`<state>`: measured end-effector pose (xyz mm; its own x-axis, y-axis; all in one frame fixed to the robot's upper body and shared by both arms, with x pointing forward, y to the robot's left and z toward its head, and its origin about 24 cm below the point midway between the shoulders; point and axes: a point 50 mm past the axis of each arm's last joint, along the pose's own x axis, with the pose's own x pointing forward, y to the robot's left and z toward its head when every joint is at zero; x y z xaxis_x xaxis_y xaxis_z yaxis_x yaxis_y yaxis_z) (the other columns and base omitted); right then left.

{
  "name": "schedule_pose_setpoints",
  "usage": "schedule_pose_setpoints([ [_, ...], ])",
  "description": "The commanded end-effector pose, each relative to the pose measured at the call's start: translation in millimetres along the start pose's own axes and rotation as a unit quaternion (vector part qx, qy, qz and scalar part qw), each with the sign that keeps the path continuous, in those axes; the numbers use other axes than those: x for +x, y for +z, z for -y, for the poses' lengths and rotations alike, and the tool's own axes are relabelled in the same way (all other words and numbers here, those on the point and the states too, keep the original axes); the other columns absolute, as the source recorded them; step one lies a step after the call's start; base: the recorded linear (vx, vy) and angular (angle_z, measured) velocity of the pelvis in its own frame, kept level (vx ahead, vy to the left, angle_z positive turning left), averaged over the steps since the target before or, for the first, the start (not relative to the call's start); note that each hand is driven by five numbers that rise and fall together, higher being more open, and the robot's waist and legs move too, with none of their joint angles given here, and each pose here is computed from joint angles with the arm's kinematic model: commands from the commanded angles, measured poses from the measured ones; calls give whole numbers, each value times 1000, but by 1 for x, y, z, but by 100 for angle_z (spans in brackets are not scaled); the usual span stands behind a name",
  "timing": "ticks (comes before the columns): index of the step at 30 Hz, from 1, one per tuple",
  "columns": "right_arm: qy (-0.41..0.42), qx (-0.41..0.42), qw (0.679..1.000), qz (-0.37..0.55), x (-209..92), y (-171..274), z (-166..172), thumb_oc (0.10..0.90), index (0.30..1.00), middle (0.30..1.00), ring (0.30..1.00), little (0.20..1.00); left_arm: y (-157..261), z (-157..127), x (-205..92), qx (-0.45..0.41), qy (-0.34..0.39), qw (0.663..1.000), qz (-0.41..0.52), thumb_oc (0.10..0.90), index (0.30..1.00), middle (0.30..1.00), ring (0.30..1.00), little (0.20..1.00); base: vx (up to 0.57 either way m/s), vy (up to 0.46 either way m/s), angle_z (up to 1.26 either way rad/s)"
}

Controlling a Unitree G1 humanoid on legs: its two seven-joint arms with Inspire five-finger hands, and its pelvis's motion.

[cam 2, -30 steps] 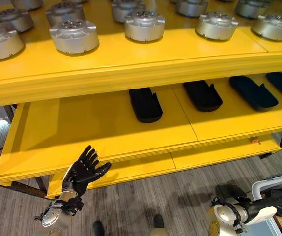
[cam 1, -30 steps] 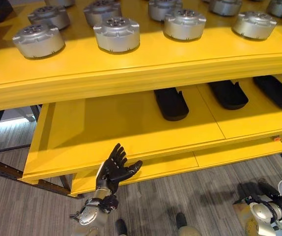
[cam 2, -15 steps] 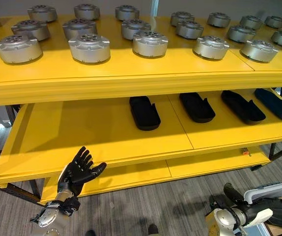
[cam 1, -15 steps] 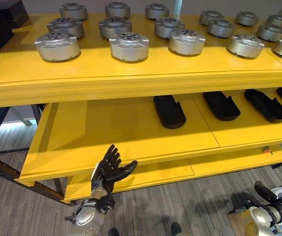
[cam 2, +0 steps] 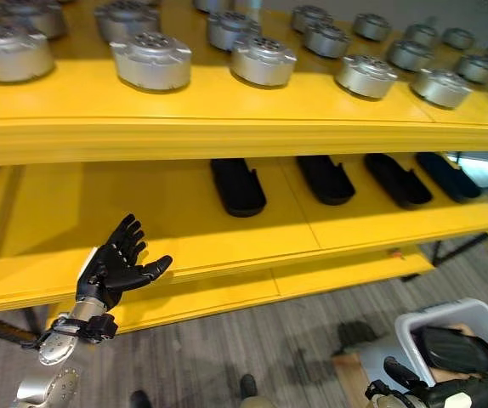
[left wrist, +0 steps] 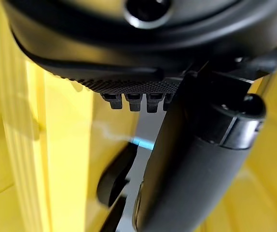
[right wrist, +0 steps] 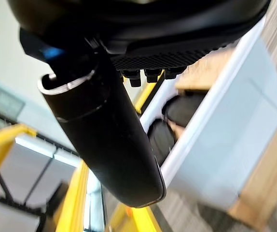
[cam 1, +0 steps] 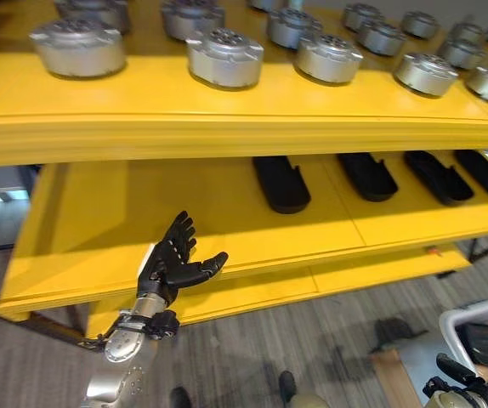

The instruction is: Move parts from the plastic box to the shelf.

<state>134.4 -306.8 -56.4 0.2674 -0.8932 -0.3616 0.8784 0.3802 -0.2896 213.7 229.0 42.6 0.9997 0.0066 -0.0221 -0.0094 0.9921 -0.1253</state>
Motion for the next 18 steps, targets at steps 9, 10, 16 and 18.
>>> schedule_pose_setpoints([
  [9,25,42,990,130,18,80,-18,900,1000,1000,1000,1000,35,-4,9,-26,21,995,97,900,1000,1000,1000,1000,-175,-265,-54],
  [10,22,44,990,133,19,84,-17,900,1000,1000,1000,1000,34,-6,9,-36,27,994,102,900,1000,1000,1000,1000,-222,-487,-89],
  [16,-11,22,985,168,27,96,2,900,1000,1000,1000,1000,30,-7,3,-50,25,994,94,900,1000,1000,1000,1000,-68,-115,-37],
  [18,-19,11,983,183,29,102,7,900,1000,1000,1000,1000,28,-8,2,-55,27,994,89,900,1000,1000,1000,1000,-70,-20,-37],
])
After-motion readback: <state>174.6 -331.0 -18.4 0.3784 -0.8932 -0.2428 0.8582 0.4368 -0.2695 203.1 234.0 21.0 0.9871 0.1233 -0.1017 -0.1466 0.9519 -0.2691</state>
